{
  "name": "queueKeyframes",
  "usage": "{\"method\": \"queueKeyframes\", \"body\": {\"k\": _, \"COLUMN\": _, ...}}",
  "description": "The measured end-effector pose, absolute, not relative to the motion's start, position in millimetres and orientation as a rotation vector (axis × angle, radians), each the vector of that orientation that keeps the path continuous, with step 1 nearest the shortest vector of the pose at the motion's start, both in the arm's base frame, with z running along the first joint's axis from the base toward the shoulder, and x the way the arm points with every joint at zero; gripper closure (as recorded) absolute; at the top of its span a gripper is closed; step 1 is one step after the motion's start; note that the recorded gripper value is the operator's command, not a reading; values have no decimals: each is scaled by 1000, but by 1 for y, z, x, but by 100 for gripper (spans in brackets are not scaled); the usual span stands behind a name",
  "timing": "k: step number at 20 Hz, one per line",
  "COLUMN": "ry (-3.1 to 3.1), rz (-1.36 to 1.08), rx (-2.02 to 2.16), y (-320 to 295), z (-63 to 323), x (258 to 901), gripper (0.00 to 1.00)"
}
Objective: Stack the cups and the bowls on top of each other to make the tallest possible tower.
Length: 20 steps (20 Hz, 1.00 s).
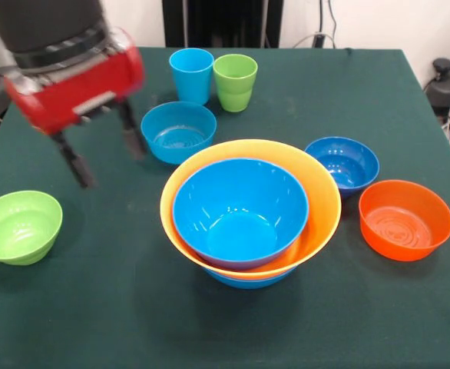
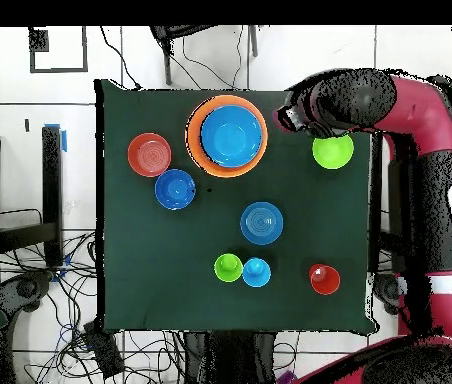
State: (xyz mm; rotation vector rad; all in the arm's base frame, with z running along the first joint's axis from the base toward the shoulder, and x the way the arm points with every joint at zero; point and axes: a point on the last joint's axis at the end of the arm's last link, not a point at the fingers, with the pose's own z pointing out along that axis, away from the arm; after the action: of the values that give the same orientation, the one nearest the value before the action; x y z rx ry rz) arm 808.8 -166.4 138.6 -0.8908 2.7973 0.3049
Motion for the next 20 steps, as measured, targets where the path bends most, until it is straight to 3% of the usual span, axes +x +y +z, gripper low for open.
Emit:
{"method": "queueKeyframes", "body": {"k": 11, "ry": 2775, "rz": 132, "rx": -794, "y": -253, "z": 178, "x": 806, "gripper": 0}}
{"method": "queueKeyframes", "body": {"k": 20, "ry": 2657, "rz": -170, "rx": -780, "y": -272, "z": 201, "x": 809, "gripper": 0}}
